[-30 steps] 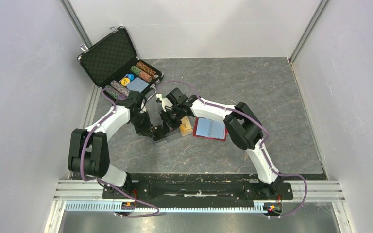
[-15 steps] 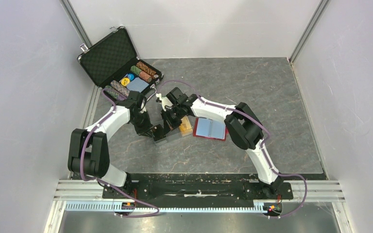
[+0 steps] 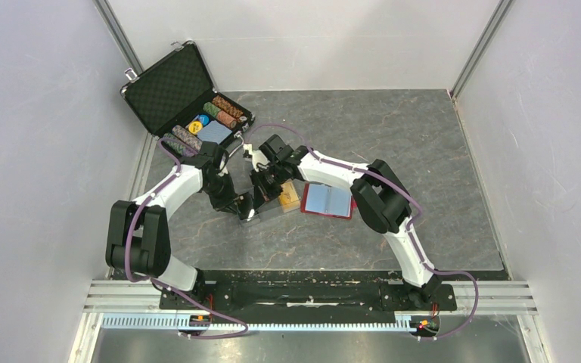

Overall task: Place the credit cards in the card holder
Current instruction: Pick up the credit card from the storage box.

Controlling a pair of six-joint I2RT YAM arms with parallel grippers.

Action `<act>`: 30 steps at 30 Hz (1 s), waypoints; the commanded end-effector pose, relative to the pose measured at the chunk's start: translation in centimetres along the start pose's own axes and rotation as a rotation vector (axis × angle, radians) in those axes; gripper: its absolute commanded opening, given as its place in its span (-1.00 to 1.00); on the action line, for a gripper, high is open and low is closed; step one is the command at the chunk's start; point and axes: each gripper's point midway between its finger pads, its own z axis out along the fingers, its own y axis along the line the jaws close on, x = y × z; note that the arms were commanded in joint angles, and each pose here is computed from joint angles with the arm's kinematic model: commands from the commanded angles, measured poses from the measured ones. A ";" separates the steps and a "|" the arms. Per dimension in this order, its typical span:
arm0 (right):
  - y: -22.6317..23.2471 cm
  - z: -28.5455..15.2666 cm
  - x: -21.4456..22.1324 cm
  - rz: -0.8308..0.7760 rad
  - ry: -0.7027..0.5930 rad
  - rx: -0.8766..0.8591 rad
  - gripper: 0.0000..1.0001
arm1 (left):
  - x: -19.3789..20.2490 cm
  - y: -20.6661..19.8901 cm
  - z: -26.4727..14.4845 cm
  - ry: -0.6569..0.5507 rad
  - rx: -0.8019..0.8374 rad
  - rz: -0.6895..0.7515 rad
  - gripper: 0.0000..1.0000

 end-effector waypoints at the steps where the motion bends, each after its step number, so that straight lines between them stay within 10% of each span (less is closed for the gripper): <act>1: 4.0 -1.6 -3.2 -0.048 -0.093 -0.125 -0.92 | 2.0 -0.3 4.0 0.078 0.019 0.054 -0.95; 10: 5.0 -1.3 -3.5 -0.028 -0.118 -0.189 -0.52 | 2.0 -0.4 4.2 0.085 0.017 0.059 -0.95; 23: 1.6 1.1 -1.6 0.014 -0.051 -0.103 -0.50 | 2.0 -0.2 4.2 0.082 0.012 0.060 -0.95; 30: 1.6 0.7 -1.5 -0.006 -0.044 -0.087 -1.00 | 1.7 0.1 4.0 0.064 -0.009 0.050 -0.96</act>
